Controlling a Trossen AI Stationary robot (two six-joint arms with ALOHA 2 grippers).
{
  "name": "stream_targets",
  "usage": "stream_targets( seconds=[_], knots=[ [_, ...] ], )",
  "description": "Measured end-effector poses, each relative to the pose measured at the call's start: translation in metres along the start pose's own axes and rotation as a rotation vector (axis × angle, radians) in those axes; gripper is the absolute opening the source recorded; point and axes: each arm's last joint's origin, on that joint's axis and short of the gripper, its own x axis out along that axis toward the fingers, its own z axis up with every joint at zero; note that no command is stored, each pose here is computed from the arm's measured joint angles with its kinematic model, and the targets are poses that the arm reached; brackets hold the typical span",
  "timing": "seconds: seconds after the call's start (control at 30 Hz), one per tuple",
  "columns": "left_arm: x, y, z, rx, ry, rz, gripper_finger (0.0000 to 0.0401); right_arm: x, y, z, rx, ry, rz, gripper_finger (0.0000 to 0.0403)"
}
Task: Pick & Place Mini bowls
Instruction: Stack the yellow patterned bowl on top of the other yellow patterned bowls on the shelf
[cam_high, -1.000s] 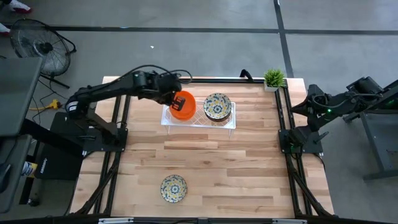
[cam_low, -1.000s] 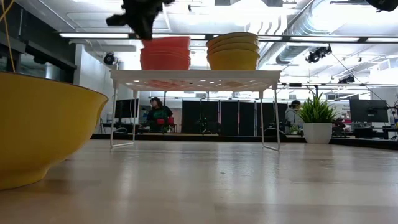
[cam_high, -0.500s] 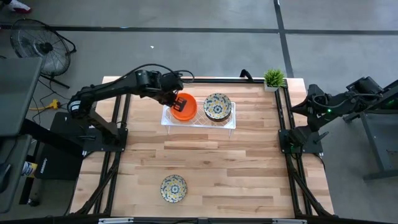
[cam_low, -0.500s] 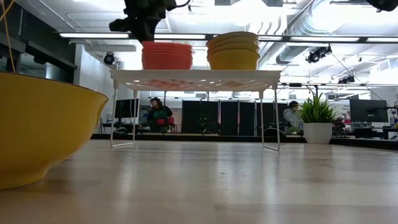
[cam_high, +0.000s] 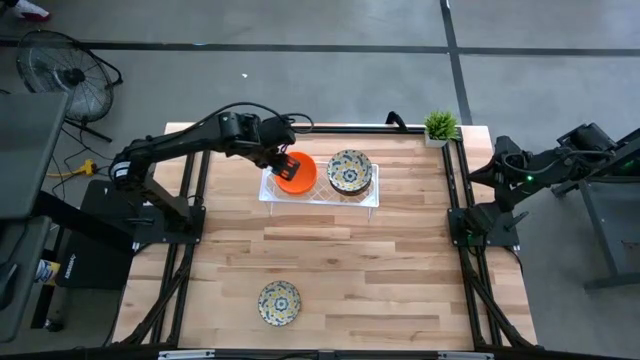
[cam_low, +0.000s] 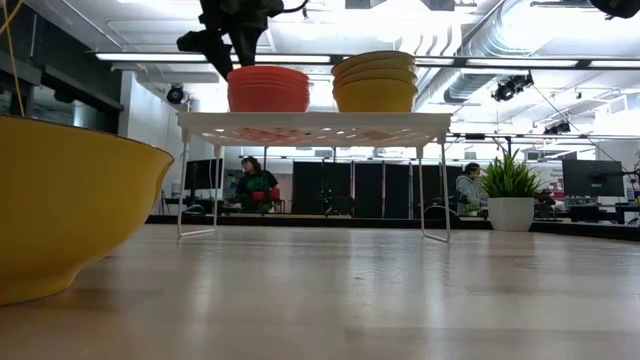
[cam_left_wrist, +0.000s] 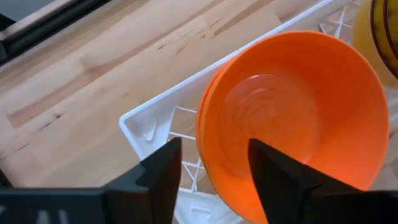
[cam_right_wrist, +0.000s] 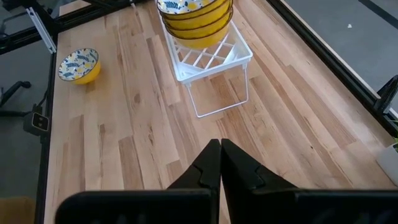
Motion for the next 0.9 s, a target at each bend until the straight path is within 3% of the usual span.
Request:
stream_targets(
  seconds=[0.2,0.43,0.9],
  knots=[
    [0.0,0.0,0.0,0.004,0.005,-0.006,0.0214,0.0,0.0,0.0,0.0,0.001,0.001,0.0],
    [-0.002,0.0,0.0,0.01,0.003,-0.007,0.0231,0.0,0.0,0.0,0.0,0.001,0.001,0.0],
    [-0.05,0.007,0.011,0.019,-0.098,0.024,0.0231,0.0,0.0,0.0,0.004,-0.001,0.0,0.0]
  ],
)
